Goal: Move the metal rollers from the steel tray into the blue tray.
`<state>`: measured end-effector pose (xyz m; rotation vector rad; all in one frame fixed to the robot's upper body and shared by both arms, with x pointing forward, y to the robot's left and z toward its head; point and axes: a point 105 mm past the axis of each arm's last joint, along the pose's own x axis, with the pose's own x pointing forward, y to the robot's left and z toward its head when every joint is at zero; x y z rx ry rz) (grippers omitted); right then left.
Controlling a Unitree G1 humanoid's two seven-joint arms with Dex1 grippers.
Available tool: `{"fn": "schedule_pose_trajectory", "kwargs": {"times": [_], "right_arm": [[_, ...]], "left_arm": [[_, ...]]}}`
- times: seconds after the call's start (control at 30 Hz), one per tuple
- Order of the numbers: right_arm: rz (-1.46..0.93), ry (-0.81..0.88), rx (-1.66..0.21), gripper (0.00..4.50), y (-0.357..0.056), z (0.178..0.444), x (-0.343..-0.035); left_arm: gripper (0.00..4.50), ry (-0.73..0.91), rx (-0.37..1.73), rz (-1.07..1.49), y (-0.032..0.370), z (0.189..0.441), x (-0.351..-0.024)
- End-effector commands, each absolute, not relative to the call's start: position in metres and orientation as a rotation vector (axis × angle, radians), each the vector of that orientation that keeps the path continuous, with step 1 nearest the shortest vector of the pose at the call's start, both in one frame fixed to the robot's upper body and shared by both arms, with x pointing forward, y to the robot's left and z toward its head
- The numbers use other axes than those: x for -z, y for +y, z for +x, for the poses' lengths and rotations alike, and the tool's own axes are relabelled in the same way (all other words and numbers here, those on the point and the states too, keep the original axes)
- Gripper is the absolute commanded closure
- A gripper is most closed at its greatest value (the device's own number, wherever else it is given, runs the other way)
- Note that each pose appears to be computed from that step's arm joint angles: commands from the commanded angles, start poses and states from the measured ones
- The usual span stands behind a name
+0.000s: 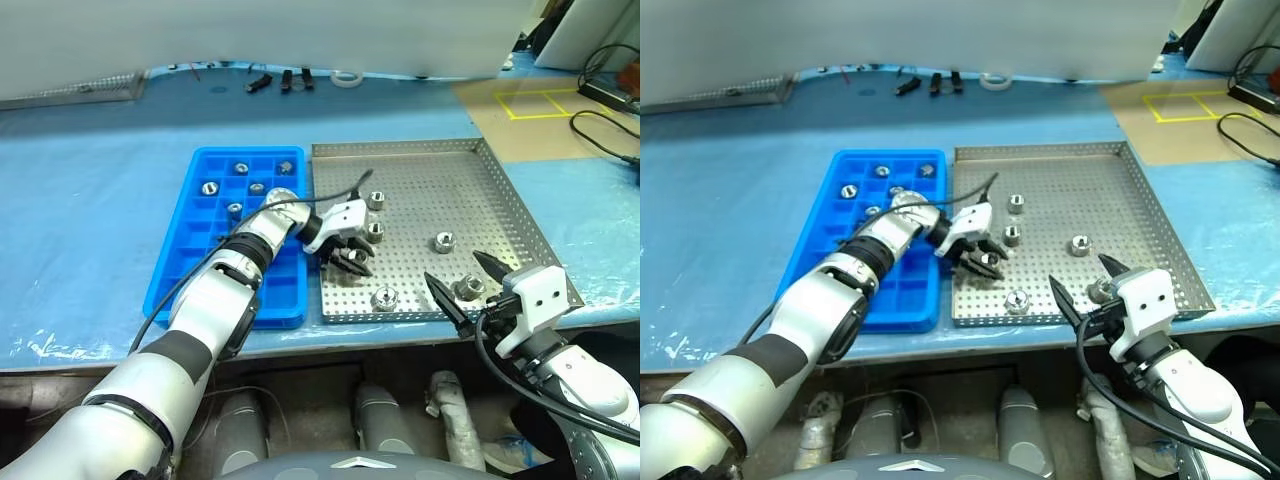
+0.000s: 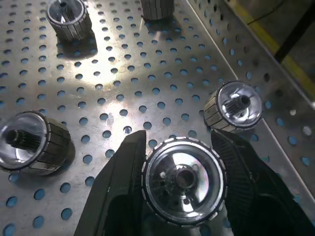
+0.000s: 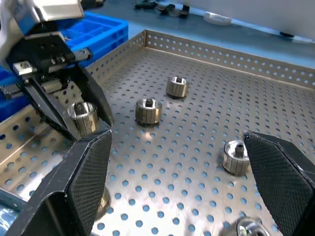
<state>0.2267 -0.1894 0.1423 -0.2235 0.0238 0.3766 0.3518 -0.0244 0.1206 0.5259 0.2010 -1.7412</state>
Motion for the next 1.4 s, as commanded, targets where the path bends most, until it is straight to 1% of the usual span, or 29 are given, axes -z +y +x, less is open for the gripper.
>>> {"fn": "schedule_pose_trajectory", "kwargs": {"times": [0.03,0.17,0.27,0.33,0.47,0.53,0.67,0.73,0.83,0.97,1.03,1.1,1.2,1.4], "right_arm": [[-0.235,-0.006,-0.41,0.0,-0.188,0.23,-0.153],[-0.246,-0.032,-0.501,0.0,-0.178,0.241,-0.163],[-0.257,-0.046,-0.622,0.0,-0.161,0.253,-0.171],[-0.265,-0.058,-0.718,0.0,-0.147,0.262,-0.176],[-0.29,-0.057,-0.88,0.0,-0.128,0.28,-0.179],[-0.301,-0.056,-0.965,0.0,-0.116,0.289,-0.179],[-0.297,-0.076,-1.079,0.0,-0.097,0.298,-0.182],[-0.296,-0.084,-1.115,0.0,-0.091,0.302,-0.183],[-0.303,-0.094,-1.169,0.0,-0.081,0.307,-0.184],[-0.31,-0.095,-1.2,0.0,-0.077,0.308,-0.184],[-0.31,-0.092,-1.207,0.0,-0.077,0.308,-0.183],[-0.309,-0.088,-1.211,0.0,-0.077,0.308,-0.182],[-0.306,-0.086,-1.213,0.0,-0.076,0.306,-0.18],[-0.298,-0.084,-1.199,0.0,-0.075,0.303,-0.18]], "left_arm": [[2.79,0.061,1.766,0.471,-0.018,0.353,-0.156],[2.79,-0.004,1.724,0.454,0.007,0.354,-0.174],[2.79,0.002,1.61,0.547,0.033,0.356,-0.17],[2.79,-0.004,1.535,0.514,0.051,0.353,-0.174],[2.79,0.016,1.343,0.464,0.085,0.354,-0.175],[2.79,0.016,1.203,0.435,0.105,0.358,-0.174],[2.79,0.013,1.038,0.39,0.126,0.355,-0.172],[2.79,0.009,0.964,0.376,0.133,0.355,-0.17],[2.79,0.029,0.843,0.368,0.147,0.355,-0.16],[2.79,0.049,0.808,0.342,0.15,0.348,-0.154],[2.79,0.058,0.765,0.347,0.156,0.349,-0.151],[2.79,0.052,0.702,0.36,0.162,0.355,-0.152],[2.79,0.011,0.593,0.36,0.167,0.372,-0.158],[2.79,-0.017,0.536,0.355,0.16,0.392,-0.162]]}}
